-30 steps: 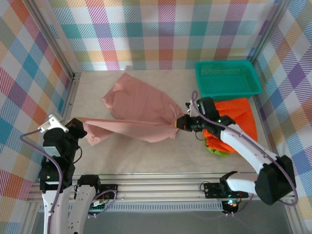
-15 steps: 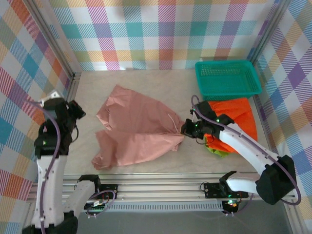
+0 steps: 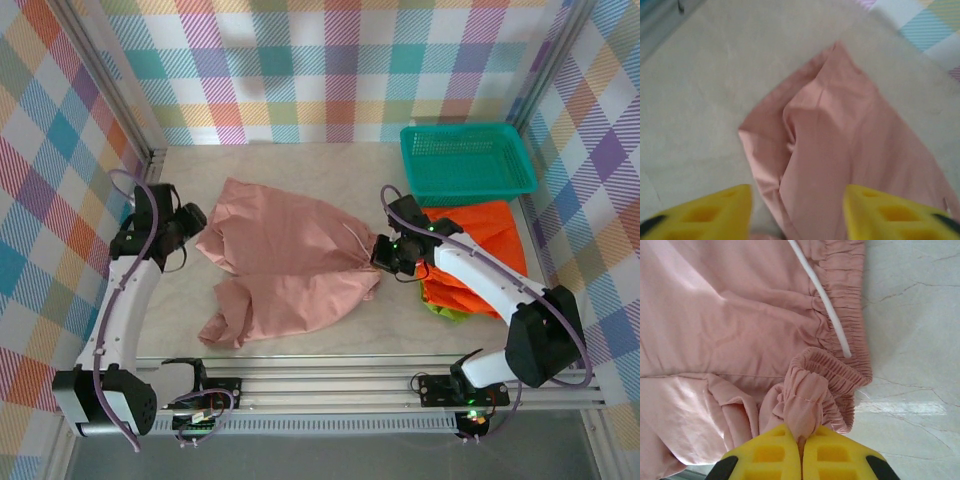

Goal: Fold and stack the shorts

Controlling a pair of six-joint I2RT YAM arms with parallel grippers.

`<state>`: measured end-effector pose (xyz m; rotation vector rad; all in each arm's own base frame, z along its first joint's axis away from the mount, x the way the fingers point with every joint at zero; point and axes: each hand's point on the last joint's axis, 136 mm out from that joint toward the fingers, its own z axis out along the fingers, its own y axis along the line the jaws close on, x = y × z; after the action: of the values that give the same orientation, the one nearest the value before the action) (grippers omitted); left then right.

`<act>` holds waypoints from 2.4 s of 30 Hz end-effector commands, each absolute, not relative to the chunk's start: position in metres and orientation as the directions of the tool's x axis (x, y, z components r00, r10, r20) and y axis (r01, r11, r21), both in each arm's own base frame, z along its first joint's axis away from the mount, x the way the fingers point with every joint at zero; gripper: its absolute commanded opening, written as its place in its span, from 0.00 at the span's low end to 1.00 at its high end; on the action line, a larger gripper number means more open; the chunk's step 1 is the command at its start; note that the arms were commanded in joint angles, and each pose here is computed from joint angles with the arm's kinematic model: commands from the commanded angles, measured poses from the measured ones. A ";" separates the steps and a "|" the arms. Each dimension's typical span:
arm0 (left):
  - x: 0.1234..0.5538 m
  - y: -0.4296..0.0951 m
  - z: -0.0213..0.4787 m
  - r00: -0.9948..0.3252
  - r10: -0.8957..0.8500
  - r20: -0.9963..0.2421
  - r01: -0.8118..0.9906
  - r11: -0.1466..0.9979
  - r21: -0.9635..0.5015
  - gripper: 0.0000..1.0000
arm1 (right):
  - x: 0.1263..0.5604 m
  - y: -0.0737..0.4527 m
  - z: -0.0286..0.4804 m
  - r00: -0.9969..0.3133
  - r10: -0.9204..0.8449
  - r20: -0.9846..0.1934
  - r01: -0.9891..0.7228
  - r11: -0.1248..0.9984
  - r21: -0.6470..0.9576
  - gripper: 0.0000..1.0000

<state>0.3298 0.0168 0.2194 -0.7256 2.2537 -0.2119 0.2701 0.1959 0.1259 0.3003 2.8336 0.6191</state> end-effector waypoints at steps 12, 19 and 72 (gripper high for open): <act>0.402 -0.010 0.129 -0.765 -0.581 -0.278 -0.479 0.801 -0.359 0.60 | 0.272 0.200 0.121 -0.960 0.221 -0.173 0.125 0.887 0.445 0.00; 0.429 0.002 0.089 -0.745 -0.635 -0.205 -0.544 0.755 -0.365 0.45 | 0.270 0.197 0.121 -0.960 0.213 -0.183 0.114 0.891 0.440 0.00; 0.405 0.049 0.110 -0.667 -0.722 -0.185 -0.601 0.667 -0.440 0.50 | 0.258 0.159 0.122 -0.951 0.215 -0.224 0.102 0.898 0.429 0.00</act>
<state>0.4196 0.0537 0.1384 -0.9744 2.4783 -0.5086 0.2608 0.1561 0.1191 0.2720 2.7917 0.5761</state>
